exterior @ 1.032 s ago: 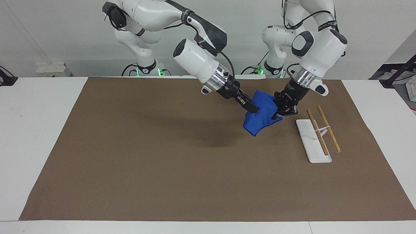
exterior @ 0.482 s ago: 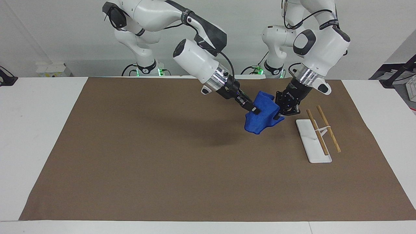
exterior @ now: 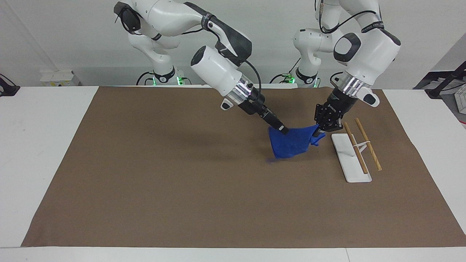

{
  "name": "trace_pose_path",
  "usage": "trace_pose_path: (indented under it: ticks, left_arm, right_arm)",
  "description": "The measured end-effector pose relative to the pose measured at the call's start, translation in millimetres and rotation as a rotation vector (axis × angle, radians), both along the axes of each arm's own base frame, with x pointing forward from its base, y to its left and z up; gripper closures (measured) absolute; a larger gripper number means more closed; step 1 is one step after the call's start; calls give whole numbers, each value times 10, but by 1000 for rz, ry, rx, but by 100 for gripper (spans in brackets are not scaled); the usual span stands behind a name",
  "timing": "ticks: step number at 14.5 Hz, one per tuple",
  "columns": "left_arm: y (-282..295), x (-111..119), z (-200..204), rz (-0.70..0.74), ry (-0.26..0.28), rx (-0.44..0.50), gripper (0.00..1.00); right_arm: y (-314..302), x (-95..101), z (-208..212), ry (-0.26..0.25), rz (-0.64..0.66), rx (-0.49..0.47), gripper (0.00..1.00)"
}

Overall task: Right arm passes towel to left arm to hang
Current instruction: 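Open the right gripper and withdraw it while the left gripper holds the towel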

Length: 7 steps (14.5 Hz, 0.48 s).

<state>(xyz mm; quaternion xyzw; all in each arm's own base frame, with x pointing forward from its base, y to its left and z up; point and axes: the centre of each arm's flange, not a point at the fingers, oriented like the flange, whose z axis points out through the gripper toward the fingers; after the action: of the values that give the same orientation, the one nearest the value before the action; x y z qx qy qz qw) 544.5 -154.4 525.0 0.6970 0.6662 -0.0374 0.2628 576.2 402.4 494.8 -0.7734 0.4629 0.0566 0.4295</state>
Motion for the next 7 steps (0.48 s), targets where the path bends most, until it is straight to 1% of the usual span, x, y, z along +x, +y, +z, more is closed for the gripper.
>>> trace_pose_path:
  ticks: [1, 3, 4, 6, 7]
  left_arm:
    - [105, 40, 7, -31, -26, 17, 98]
    - [275, 89, 4, -119, -80, 60, 98]
    - [345, 100, -7, -177, -104, 84, 98]
    - [498, 106, -48, -297, -130, 127, 98]
    - [582, 109, -66, -344, -139, 143, 98]
  right_arm:
    - [-81, 5, -100, -46, 56, -62, 0]
    - [-370, 19, -338, -133, 226, -232, 0]
    - [-615, 51, -445, -160, 331, -323, 0]
    - [-1255, 155, -540, -182, 547, -483, 0]
    - [-1649, 212, -522, -193, 656, -558, 0]
